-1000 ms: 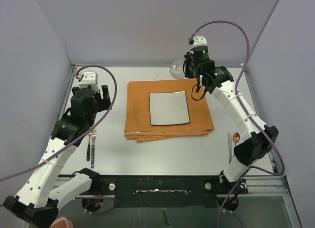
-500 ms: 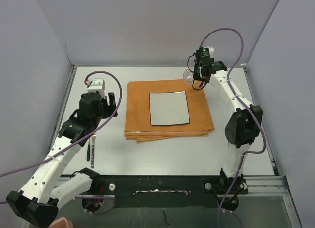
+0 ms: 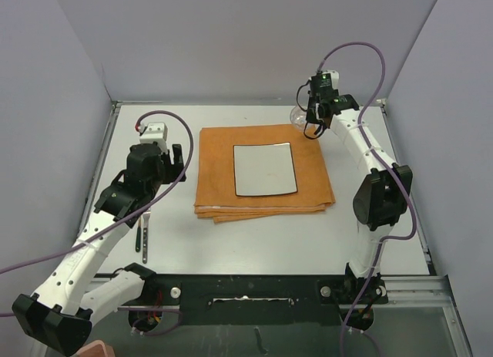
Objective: Set the dinner table for one person
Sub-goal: Place the cup on the napkin.
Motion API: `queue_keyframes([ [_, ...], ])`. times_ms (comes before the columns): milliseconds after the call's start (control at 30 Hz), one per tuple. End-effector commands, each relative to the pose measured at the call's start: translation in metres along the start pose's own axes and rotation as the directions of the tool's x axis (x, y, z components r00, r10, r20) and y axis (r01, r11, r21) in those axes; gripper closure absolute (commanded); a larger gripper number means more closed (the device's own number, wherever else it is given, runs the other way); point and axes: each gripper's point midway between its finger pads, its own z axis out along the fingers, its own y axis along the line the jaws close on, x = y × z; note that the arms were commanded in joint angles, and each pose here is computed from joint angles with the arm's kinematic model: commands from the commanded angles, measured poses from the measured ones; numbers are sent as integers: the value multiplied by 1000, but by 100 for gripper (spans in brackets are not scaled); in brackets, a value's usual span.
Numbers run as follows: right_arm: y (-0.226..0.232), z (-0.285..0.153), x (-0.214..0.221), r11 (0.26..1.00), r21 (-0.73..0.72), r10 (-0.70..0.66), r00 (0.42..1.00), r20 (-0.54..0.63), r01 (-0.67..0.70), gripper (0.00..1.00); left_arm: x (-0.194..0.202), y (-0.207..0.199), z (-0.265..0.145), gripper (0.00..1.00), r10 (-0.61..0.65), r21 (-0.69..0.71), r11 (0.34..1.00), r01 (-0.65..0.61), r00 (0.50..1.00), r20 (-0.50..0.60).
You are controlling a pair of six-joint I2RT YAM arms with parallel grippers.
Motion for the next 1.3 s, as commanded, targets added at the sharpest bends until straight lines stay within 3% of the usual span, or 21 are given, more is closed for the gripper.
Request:
queue_keyframes([
  [0, -5, -3, -32, 999, -2, 38, 994, 106, -38, 100, -18, -10, 5, 28, -15, 35, 999, 13, 998, 63],
  [767, -21, -3, -26, 999, 29, 23, 993, 113, -27, 100, -7, -11, 7, 29, -32, 39, 999, 31, 999, 26],
  [1267, -20, 34, -14, 998, 52, 26, 998, 51, -29, 100, -7, -7, 1, 29, -31, 27, 999, 30, 999, 31],
])
